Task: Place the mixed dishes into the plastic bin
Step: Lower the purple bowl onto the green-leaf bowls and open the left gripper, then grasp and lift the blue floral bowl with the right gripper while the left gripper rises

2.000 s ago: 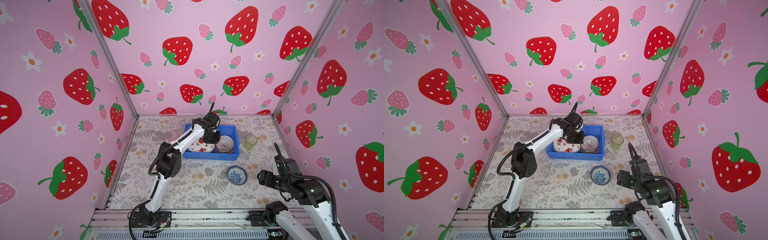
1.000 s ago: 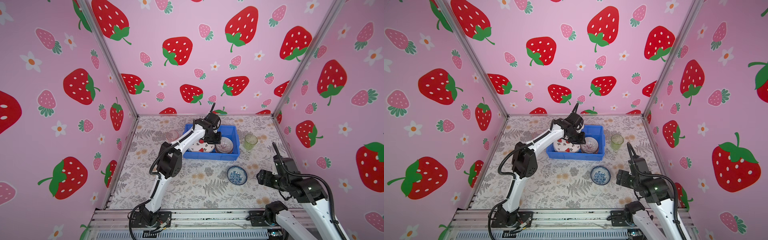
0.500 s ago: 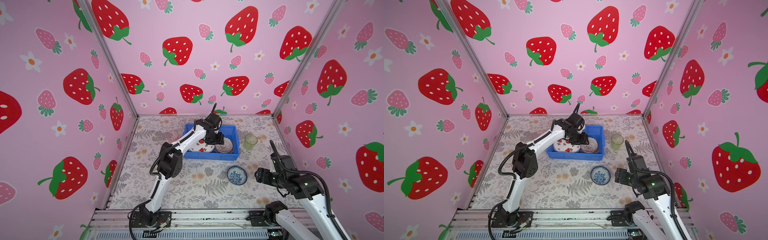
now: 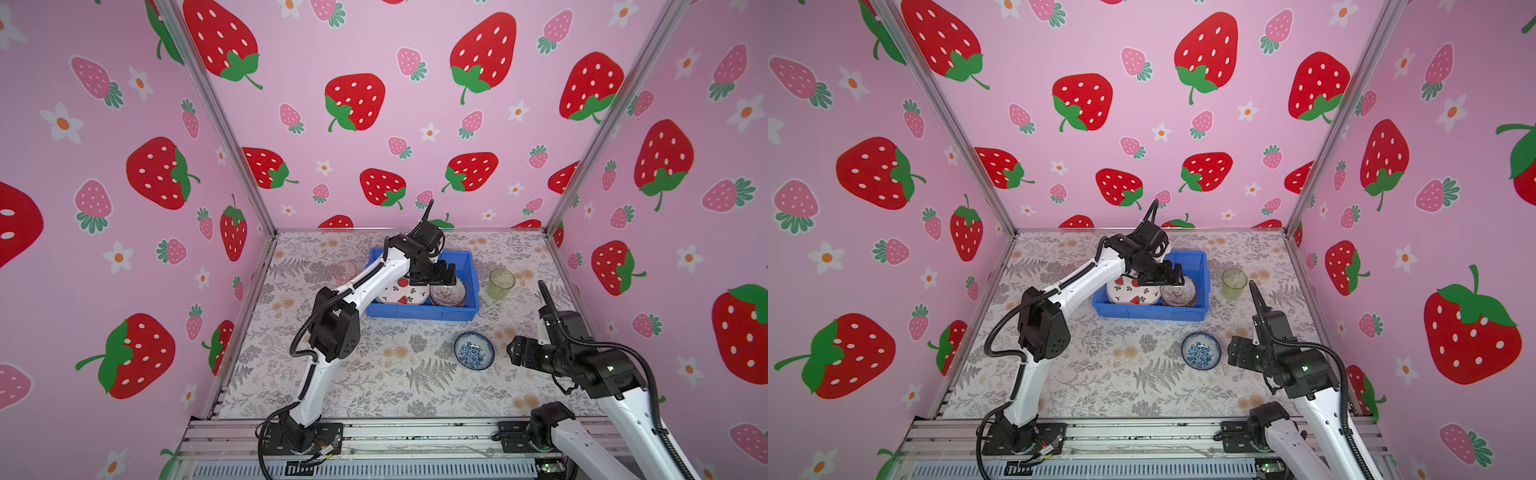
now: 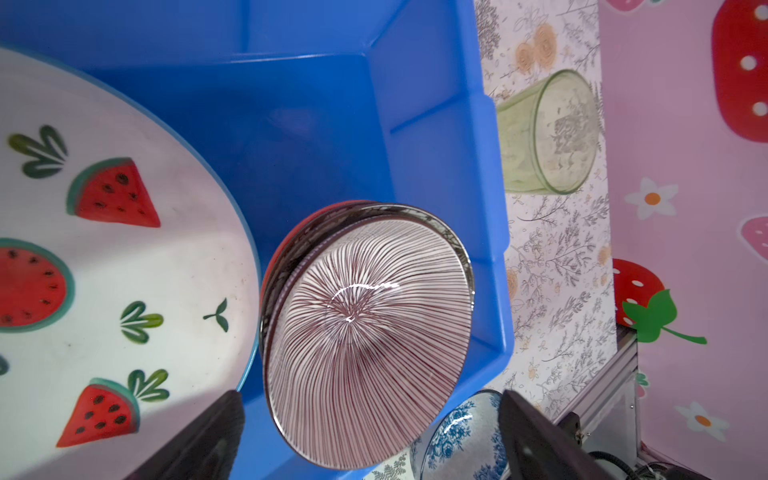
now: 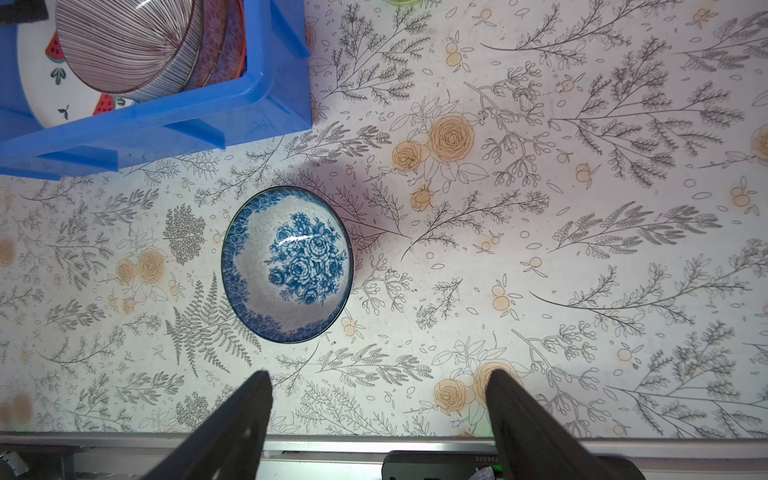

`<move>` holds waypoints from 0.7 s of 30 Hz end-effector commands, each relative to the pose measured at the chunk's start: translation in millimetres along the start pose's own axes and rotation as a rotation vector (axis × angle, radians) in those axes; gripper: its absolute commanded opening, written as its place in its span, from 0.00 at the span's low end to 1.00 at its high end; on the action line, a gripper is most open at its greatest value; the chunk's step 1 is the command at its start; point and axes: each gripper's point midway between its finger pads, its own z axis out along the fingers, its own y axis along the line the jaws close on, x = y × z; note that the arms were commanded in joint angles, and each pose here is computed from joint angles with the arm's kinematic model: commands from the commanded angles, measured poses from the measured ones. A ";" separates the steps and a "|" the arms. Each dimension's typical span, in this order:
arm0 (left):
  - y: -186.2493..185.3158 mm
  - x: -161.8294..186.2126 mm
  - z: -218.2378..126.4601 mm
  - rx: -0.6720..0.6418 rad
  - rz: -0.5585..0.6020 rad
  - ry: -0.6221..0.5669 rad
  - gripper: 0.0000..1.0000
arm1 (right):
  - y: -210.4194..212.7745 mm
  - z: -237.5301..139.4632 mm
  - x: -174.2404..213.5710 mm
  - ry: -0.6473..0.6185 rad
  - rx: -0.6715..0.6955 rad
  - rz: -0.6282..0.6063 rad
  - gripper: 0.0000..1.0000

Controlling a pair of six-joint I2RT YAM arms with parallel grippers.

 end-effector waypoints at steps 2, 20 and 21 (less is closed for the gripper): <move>-6.5 -2.1 -37.5 -0.021 0.032 -0.074 0.99 | 5.2 10.7 1.2 0.027 -0.023 -0.017 0.84; 88.3 56.1 -115.4 -0.191 -0.128 -0.169 0.99 | 20.7 90.4 -7.5 0.232 -0.025 -0.154 0.83; 96.0 59.9 -120.3 -0.213 -0.141 -0.180 0.99 | 23.5 96.3 -6.3 0.243 -0.041 -0.157 0.82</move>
